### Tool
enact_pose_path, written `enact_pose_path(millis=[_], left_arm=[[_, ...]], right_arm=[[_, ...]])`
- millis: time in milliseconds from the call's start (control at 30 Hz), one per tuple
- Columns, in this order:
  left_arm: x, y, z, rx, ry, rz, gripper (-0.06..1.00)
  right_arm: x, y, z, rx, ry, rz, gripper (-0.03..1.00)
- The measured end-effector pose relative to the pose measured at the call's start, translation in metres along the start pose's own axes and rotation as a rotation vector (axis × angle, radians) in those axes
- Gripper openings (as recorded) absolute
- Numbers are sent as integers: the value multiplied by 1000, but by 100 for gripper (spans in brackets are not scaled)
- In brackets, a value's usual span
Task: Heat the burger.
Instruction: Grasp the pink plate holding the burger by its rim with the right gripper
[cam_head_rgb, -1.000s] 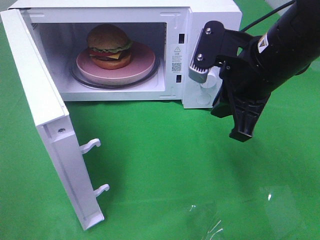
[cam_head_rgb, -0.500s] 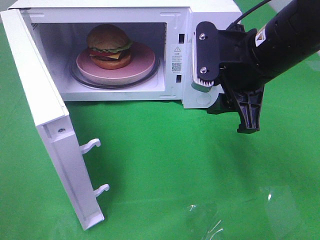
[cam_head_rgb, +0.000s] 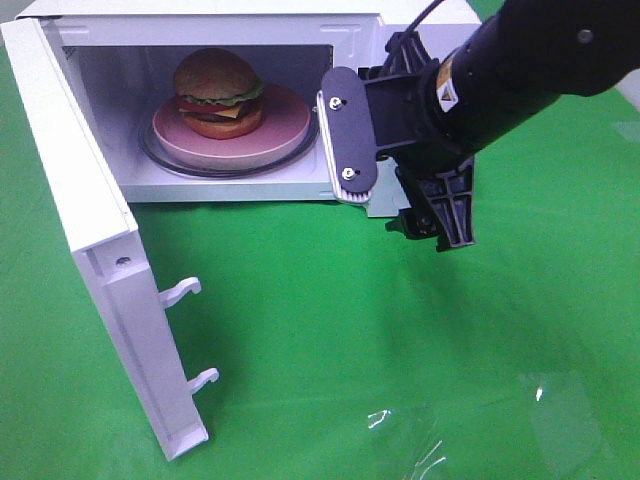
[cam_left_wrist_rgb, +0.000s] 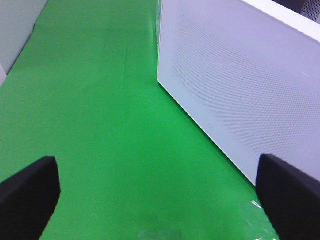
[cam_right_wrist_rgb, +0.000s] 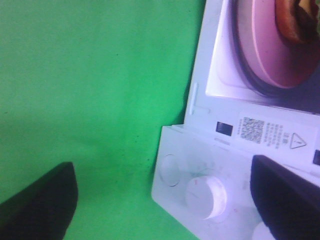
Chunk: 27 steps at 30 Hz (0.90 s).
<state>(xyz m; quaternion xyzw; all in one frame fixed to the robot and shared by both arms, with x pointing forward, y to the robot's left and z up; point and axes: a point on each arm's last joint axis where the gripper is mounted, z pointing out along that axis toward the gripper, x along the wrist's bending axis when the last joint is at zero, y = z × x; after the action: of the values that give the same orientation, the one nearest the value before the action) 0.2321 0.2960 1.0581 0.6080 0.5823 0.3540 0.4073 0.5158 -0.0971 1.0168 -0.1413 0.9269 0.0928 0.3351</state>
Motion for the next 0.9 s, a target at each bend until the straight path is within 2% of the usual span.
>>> enact_pose_path(millis=[167,467,900], left_arm=[[0,0,0,0,0,0,99],[0,0,0,0,0,0,99],[0,0,0,0,0,0,99]], right_arm=[[-12,15,16,7,-26,-5,88],[-22,39,47,-14,-24,-27,86],[-35,58,85,-30,-32,-32,85]])
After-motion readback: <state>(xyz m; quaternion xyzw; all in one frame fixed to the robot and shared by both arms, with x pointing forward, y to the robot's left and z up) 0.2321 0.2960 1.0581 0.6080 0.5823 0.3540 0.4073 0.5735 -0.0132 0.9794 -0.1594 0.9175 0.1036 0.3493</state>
